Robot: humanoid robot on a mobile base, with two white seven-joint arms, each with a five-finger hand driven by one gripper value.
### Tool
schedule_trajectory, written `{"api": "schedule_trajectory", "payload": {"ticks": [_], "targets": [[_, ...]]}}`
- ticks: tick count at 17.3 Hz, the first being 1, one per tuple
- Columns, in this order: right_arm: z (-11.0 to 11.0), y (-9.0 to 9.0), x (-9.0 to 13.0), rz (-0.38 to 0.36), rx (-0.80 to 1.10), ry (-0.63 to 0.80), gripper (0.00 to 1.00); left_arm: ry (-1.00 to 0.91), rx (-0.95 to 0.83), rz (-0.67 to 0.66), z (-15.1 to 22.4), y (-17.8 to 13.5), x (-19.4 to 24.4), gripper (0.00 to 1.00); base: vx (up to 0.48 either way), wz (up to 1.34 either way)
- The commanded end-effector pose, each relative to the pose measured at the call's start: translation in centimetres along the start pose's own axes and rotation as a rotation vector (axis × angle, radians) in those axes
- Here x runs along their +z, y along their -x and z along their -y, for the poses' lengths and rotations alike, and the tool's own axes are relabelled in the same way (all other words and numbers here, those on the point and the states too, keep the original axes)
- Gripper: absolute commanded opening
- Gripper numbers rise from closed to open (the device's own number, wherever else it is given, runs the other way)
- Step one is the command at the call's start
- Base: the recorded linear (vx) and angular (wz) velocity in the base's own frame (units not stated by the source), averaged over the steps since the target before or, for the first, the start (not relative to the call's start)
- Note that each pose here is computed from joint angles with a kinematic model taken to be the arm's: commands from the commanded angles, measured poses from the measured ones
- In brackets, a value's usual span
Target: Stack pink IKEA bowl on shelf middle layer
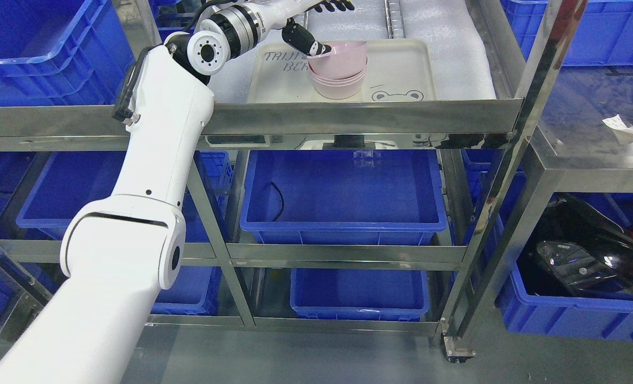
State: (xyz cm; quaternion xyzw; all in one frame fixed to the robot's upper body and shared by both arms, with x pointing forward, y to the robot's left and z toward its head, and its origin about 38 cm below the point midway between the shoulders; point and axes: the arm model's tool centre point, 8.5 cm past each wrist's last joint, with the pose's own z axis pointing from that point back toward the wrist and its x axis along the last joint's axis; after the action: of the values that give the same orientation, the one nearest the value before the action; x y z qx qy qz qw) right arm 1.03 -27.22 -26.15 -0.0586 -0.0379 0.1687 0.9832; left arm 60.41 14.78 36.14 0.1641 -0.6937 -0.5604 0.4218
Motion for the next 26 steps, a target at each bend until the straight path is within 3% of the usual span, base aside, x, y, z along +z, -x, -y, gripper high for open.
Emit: {"api": "schedule_trajectory", "payload": {"ticks": [1, 5, 7, 12, 15, 19, 23, 26], "targets": [[0.8, 0.7, 0.0, -0.002, 0.001, 0.014, 1.0, -0.244, 0.322, 0.184, -1.5, -1.5, 2.9, 0.7, 0.0, 0.0], [0.8, 0.7, 0.0, -0.002, 0.001, 0.014, 1.0, -0.167, 0.423, 0.32, 5.6, -4.2, 3.2, 0.84, 0.0, 0.0], [0.8, 0.7, 0.0, -0.002, 0.001, 0.014, 1.0, -0.117, 0.418, 0.372, 10.3, -5.5, 4.2, 0.98, 0.0, 0.0], [0.8, 0.7, 0.0, -0.002, 0.001, 0.014, 1.0, -0.078, 0.434, 0.545, 21.7, -8.5, 10.3, 0.99, 0.0, 0.0], [0.8, 0.7, 0.0, -0.002, 0.001, 0.014, 1.0, -0.056, 0.502, 0.563, 28.3, -8.8, 14.3, 0.99, 0.0, 0.0], [0.8, 0.7, 0.0, -0.002, 0.001, 0.014, 1.0, -0.06, 0.7, 0.393, 37.0, -7.6, 20.4, 0.99, 0.0, 0.0], [0.8, 0.7, 0.0, -0.002, 0.001, 0.014, 1.0, -0.365, 0.867, 0.044, 41.1, -3.3, 24.1, 0.99, 0.0, 0.0], [0.8, 0.7, 0.0, -0.002, 0.003, 0.013, 1.0, -0.451, 0.97, -0.081, 42.4, -1.3, 26.5, 0.99, 0.0, 0.0]]}}
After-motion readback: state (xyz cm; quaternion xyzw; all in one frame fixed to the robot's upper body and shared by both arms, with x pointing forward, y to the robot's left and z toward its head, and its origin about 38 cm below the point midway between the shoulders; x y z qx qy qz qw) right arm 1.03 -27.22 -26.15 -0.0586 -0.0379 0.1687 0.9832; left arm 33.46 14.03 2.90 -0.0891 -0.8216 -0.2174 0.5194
